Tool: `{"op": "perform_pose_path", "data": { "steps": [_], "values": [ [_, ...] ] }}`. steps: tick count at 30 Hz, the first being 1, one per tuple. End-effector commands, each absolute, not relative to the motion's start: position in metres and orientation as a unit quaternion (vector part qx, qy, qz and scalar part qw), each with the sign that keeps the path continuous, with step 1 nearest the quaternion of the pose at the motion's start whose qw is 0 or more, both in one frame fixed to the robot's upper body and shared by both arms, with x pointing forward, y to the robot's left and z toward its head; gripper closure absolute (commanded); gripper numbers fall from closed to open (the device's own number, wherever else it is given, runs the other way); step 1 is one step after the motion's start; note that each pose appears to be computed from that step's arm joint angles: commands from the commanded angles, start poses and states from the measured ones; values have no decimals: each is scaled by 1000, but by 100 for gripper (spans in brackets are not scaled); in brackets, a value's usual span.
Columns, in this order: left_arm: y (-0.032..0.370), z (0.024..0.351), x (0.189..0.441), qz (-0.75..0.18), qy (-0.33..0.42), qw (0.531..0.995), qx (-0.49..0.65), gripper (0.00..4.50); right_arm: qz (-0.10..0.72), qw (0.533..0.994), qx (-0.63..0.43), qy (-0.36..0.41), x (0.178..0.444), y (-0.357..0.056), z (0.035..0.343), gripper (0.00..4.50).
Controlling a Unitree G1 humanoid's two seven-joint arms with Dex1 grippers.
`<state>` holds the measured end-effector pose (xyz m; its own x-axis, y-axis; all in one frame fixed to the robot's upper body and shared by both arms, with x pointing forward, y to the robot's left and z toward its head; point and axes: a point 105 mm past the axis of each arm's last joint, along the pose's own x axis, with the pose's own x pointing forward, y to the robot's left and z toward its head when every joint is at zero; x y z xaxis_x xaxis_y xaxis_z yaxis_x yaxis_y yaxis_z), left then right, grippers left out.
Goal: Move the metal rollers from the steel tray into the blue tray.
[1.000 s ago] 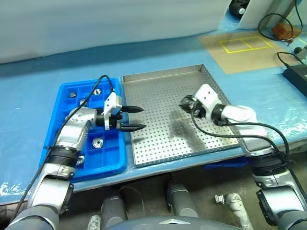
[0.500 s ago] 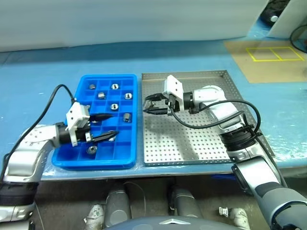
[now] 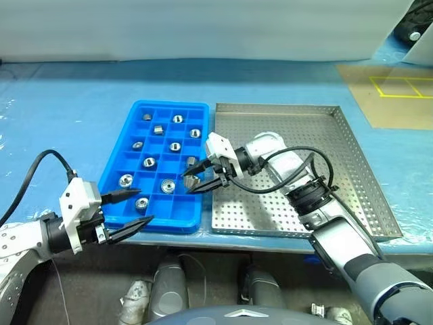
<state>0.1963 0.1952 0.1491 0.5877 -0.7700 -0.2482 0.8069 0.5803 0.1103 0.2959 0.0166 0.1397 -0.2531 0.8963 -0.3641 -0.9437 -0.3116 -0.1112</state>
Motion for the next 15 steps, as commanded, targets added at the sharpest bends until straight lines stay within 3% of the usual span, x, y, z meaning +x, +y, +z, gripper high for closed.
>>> {"op": "perform_pose_path", "data": {
  "steps": [1, 5, 12, 15],
  "values": [
    [191, 158, 192, -441, 70, 888, 112, 82, 805, 559, -191, 54, 291, 25, 144, 276],
    [189, 158, 191, -438, 70, 890, 109, 82, 820, 530, -203, 77, 281, 24, 128, 276],
    [185, 159, 198, -446, 63, 886, 108, 82, 818, 532, -194, 96, 280, 24, 119, 276],
    [184, 158, 200, -451, 63, 884, 108, 82, 818, 534, -191, 92, 280, 24, 120, 176]
  ]
}}
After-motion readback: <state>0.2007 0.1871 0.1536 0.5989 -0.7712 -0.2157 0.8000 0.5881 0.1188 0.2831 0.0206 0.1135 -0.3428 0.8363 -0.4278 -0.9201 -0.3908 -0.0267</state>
